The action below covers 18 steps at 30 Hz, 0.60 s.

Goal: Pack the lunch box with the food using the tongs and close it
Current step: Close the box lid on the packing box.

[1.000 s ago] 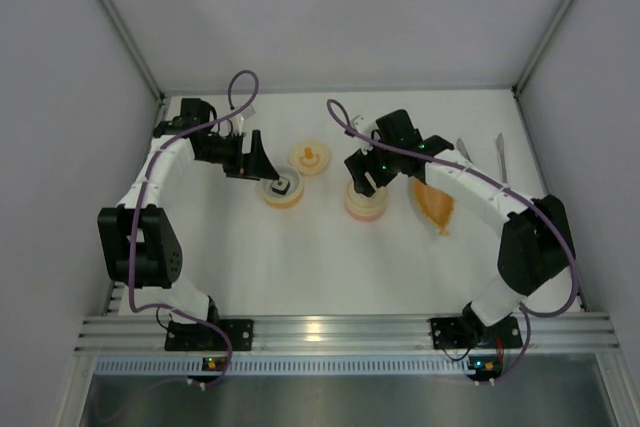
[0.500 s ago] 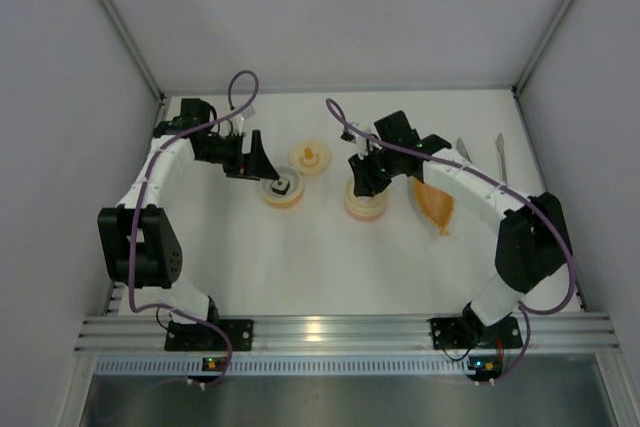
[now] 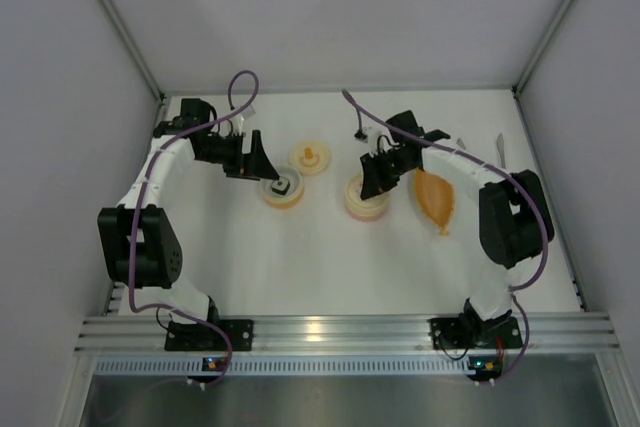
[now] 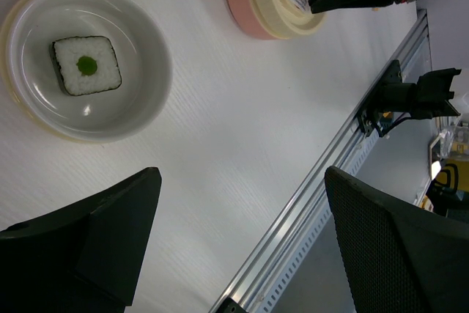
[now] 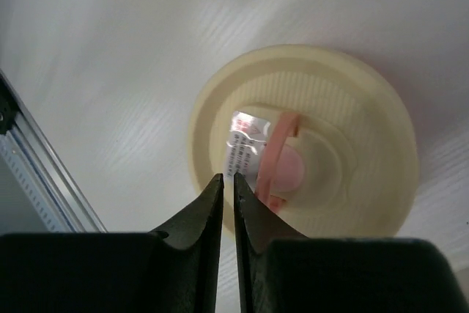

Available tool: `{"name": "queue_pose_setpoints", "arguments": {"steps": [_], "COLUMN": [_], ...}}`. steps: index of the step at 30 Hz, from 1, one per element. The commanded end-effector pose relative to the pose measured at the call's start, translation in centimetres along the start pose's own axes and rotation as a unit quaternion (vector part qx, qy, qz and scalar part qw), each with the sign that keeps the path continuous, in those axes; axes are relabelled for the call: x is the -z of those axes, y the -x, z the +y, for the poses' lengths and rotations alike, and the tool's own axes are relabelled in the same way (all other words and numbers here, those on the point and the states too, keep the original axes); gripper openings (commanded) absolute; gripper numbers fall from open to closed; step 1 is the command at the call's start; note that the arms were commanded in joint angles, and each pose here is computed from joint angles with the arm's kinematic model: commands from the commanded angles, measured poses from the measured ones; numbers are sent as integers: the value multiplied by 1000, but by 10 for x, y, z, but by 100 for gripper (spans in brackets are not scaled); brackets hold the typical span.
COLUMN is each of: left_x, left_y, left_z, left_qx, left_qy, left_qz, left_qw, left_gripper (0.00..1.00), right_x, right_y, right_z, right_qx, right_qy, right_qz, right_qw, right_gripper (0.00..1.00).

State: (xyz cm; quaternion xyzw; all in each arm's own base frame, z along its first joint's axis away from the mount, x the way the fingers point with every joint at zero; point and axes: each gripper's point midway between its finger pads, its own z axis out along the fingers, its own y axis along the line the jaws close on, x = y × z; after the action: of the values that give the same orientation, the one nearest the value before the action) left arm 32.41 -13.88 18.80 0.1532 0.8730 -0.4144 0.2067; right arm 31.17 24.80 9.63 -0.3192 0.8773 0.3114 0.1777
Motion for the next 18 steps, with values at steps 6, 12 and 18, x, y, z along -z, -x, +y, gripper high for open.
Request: {"name": "queue_pose_setpoints", "arguments": {"steps": [6,12,18], "left_x": [2,1,2], "left_y": [10,9,7], "left_z": [-5,-3,-4], "left_qx": [-28,-25,-25], "left_qy": [-17,-17,-17], "left_qz": [-21,-20,-19], "left_qw": [999,999,999], "left_gripper": [98,98,98], "right_x": [11,1,11], "right_y": [15,4,9], "right_z": [-14,-14,1], "right_qx": [-101,-130,-119], "right_qy": [133,168,198], "right_qz": [-39,-24,-36], "right_qw": [985,977,972], "right_gripper": [8,9,13]}}
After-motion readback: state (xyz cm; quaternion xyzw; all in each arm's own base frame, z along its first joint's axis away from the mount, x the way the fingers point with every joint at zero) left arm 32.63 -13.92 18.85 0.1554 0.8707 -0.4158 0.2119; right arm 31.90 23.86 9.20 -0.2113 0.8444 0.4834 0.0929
